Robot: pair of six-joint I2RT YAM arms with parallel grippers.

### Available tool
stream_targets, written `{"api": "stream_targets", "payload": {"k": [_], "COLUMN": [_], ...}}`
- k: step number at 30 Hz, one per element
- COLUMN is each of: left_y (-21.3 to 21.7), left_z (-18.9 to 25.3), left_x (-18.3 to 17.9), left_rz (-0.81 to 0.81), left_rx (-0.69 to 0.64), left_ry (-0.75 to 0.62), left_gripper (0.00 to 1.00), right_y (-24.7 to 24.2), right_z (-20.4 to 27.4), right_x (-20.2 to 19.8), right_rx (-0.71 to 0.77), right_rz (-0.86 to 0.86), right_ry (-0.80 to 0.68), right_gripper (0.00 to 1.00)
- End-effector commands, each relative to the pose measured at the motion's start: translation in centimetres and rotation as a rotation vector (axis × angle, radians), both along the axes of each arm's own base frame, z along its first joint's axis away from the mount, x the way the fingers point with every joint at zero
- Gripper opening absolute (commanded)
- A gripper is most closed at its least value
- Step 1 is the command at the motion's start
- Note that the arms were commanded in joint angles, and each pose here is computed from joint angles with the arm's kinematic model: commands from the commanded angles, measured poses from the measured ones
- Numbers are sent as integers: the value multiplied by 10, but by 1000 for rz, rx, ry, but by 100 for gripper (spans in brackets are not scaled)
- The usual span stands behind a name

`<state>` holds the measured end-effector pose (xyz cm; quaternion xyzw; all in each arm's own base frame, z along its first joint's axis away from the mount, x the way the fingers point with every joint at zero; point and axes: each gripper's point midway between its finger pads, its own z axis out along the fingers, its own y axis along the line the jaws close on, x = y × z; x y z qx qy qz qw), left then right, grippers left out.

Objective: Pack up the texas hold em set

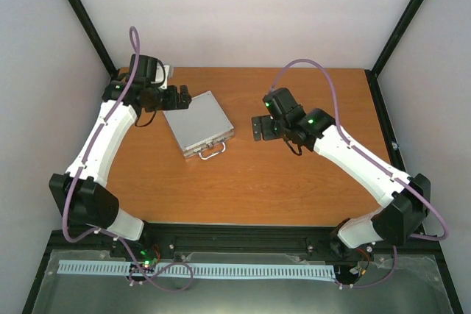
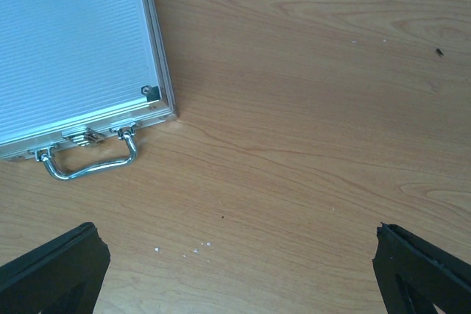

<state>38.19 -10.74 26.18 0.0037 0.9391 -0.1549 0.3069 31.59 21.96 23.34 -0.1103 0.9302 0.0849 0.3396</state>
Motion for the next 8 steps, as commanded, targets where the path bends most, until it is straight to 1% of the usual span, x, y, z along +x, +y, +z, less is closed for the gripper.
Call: {"api": "stream_targets", "payload": {"k": [1,8], "left_y": [3,3], "left_z": [14,16], "left_x": [-8,-11], "left_rz": [-15,-15], "left_rx": [25,16], "left_ry": [-40,-49], "left_gripper": [100,100], "right_y": [-10,-14], "right_z": [1,-1], "right_x": [-4,-5], "right_rx": [3,-7], "right_rz": [-37,-52], "right_ry": [0,-1], "right_gripper": [100,100]}}
